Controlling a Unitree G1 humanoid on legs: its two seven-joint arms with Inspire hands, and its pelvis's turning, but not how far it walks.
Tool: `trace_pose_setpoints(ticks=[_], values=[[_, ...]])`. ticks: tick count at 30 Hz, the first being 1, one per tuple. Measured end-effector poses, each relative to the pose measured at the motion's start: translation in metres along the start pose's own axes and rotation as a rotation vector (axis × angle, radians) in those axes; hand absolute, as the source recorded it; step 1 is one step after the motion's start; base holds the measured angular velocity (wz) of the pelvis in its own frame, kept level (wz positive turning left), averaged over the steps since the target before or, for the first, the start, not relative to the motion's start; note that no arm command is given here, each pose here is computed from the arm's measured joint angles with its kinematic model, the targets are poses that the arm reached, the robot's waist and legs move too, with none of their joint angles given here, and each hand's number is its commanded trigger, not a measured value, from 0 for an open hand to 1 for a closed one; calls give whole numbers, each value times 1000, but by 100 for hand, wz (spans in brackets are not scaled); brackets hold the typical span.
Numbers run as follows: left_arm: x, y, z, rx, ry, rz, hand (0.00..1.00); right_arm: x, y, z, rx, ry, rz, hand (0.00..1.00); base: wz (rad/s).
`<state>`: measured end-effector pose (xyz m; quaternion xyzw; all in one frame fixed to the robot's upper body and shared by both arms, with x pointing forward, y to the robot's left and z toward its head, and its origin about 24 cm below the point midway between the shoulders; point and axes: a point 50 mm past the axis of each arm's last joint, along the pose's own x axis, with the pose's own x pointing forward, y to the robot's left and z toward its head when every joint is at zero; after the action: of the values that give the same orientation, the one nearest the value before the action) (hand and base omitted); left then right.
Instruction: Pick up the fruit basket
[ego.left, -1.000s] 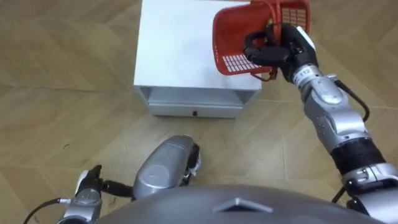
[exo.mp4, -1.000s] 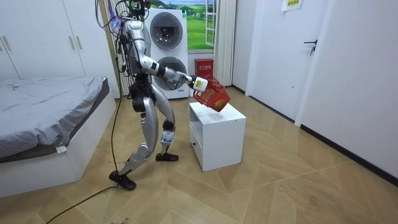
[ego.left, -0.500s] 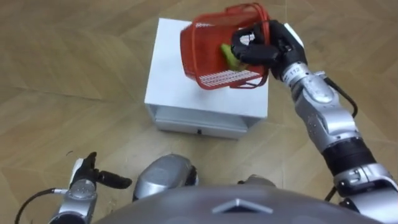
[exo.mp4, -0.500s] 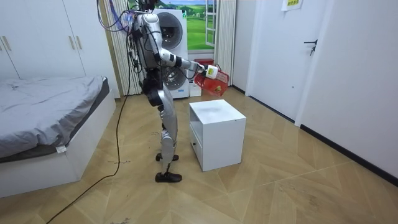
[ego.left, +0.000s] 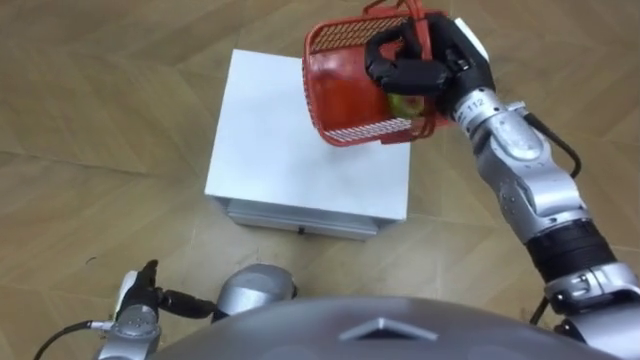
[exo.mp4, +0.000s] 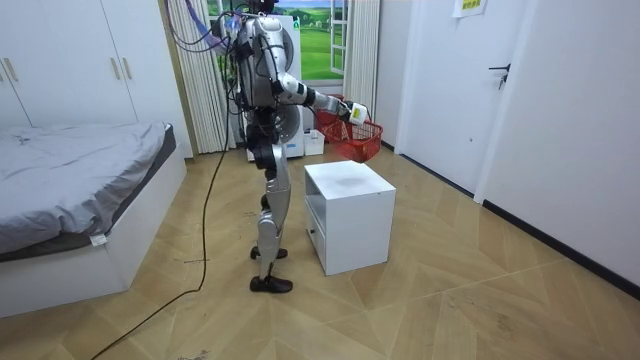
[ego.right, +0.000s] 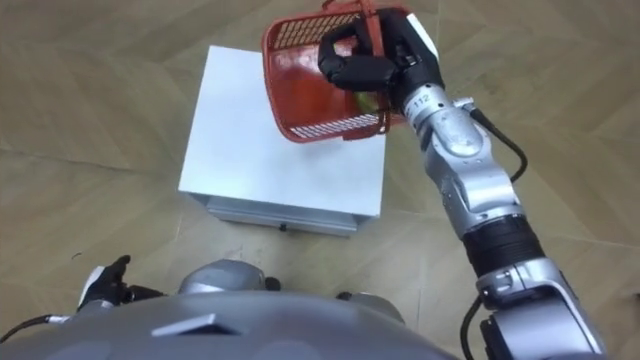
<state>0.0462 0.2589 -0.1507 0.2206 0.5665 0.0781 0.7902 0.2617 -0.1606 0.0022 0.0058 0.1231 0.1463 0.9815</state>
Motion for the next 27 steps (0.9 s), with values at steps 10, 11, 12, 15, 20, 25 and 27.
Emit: trace_pose_setpoints(ticks=[10,11,12,15,20,25,27], values=[[-2,-4,-10,106,39,-16,0,-9,-1,-27,14,103,-15,100,19],[-3,-5,-11,109,41,-17,0,-9,-1,-30,17,116,-19,100,15],[-3,-6,-12,108,45,-19,0,-10,-1,-36,23,140,-23,100,10],[-3,-9,-12,114,50,-25,0,-11,-1,-46,0,189,-29,100,6],[-4,-10,-14,121,65,-34,0,-12,-2,-52,1,219,-36,100,14],[-6,-13,-22,91,88,-48,0,-14,-3,-60,9,250,-53,100,1],[-7,-13,-22,88,88,-48,0,-15,-3,-66,18,276,-58,100,6]])
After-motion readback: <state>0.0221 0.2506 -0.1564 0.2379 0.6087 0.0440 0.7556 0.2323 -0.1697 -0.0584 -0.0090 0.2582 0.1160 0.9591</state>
